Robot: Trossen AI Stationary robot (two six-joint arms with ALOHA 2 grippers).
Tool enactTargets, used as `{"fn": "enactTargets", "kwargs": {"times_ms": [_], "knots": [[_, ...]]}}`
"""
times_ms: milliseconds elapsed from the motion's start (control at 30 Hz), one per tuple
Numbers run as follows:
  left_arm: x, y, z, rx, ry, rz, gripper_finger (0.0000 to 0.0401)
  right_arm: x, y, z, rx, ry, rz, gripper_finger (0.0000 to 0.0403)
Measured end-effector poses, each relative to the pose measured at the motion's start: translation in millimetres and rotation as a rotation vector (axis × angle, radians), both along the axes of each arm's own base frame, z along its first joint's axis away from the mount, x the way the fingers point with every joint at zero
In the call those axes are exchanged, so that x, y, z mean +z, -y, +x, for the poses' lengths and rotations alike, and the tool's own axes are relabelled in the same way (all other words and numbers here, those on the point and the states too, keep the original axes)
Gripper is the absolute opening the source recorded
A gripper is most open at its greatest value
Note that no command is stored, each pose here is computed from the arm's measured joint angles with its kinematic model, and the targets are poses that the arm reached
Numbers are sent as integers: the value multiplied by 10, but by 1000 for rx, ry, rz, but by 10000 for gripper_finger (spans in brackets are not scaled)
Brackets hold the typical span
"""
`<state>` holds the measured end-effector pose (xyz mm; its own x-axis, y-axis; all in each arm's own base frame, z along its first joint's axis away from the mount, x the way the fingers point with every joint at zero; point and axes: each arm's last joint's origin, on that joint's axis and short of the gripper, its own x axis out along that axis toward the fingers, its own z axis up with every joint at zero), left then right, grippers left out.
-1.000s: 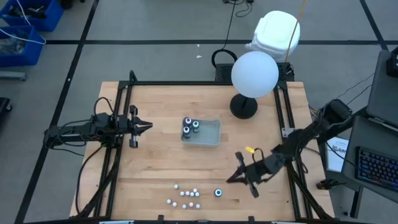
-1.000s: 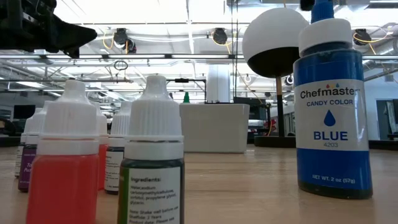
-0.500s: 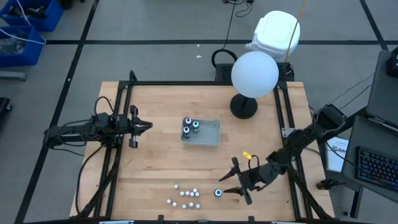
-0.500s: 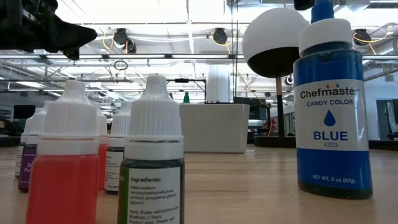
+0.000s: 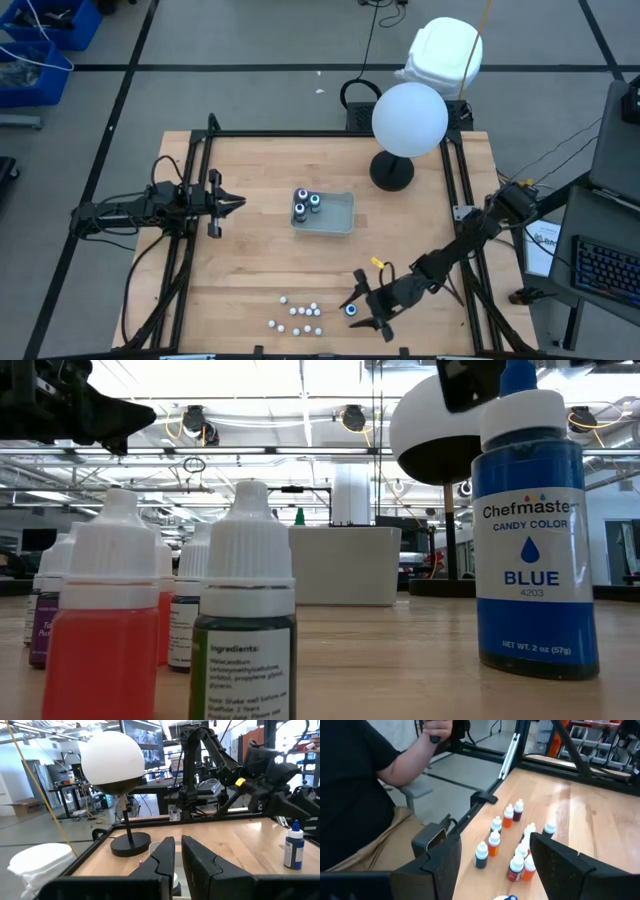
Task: Pick & Place food coloring
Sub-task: Put the large blue food coloring bottle into the gray bin
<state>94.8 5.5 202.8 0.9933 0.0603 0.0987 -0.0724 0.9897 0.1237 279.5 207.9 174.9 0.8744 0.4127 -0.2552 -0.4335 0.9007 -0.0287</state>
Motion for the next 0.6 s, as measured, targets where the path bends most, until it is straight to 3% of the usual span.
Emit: {"fn": "enactTargets", "kwargs": {"times_ms": [300,600], "knots": [[1,0,0,-1,2,-7,42,-57,7,10,-9,-34,2,234],[-1,0,0,-1,-1,-6,42,-175,48,-21,-59,-125,-102,259]]}}
